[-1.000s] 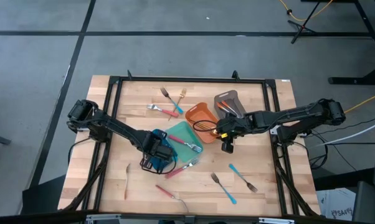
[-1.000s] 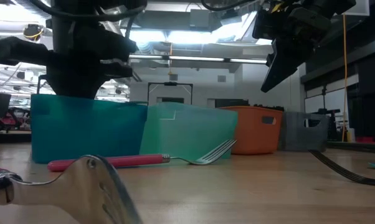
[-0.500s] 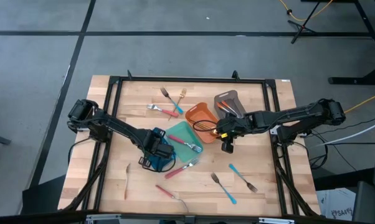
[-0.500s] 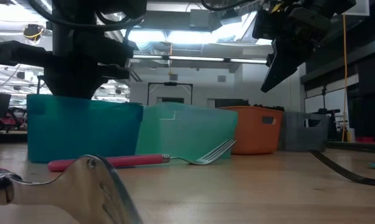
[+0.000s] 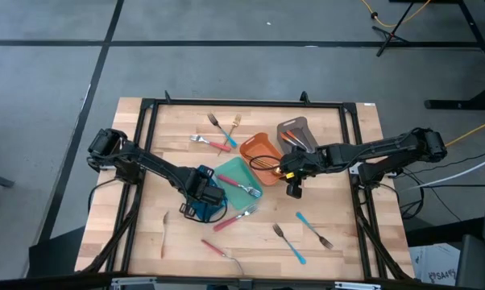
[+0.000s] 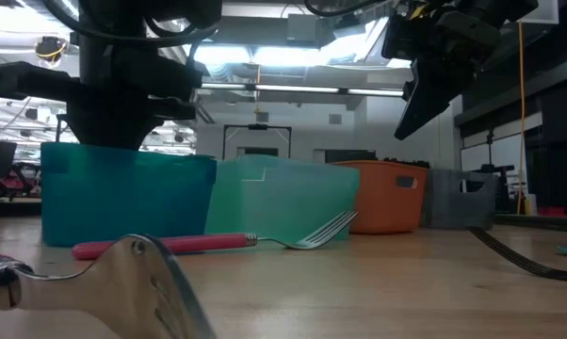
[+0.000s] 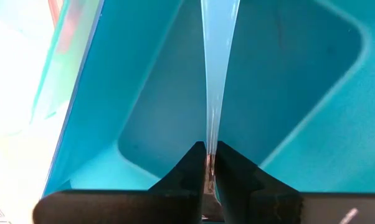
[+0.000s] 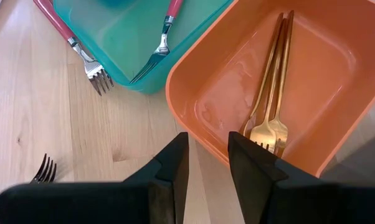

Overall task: Sort silverware by color (type)
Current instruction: Put the blue fork into the blue bin

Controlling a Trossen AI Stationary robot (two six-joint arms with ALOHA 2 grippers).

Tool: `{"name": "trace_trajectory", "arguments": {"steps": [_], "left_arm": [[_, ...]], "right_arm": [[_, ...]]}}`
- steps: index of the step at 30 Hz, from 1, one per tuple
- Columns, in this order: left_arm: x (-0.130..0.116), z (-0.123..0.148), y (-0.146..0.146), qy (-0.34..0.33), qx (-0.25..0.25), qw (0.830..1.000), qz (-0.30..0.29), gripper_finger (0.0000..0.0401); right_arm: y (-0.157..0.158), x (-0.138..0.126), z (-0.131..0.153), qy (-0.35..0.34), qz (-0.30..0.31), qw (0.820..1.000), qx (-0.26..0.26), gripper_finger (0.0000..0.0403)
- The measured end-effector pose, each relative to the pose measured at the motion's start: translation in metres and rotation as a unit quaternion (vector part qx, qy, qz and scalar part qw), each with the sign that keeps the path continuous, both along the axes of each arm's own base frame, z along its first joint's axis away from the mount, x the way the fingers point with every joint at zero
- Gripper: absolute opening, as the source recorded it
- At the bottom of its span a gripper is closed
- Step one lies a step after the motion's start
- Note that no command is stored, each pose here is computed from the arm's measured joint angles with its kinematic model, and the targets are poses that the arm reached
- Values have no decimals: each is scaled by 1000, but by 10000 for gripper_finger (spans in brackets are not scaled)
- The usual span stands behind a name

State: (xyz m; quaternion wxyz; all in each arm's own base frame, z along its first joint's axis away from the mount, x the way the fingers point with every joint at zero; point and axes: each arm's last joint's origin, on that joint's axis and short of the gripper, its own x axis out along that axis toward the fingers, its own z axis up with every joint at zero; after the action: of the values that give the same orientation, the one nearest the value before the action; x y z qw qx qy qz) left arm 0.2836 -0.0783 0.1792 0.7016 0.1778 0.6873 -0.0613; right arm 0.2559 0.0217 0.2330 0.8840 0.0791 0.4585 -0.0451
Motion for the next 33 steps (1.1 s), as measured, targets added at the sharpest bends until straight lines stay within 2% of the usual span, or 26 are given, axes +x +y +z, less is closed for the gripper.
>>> {"name": "trace_trajectory", "arguments": {"steps": [29, 33], "left_arm": [[2, 0, 0, -11, 10, 1000, 0, 28], [3, 0, 0, -16, 9, 1000, 0, 41]], "right_arm": [[0, 0, 0, 0, 0, 1000, 0, 105], [0, 0, 0, 0, 0, 1000, 0, 105]]}}
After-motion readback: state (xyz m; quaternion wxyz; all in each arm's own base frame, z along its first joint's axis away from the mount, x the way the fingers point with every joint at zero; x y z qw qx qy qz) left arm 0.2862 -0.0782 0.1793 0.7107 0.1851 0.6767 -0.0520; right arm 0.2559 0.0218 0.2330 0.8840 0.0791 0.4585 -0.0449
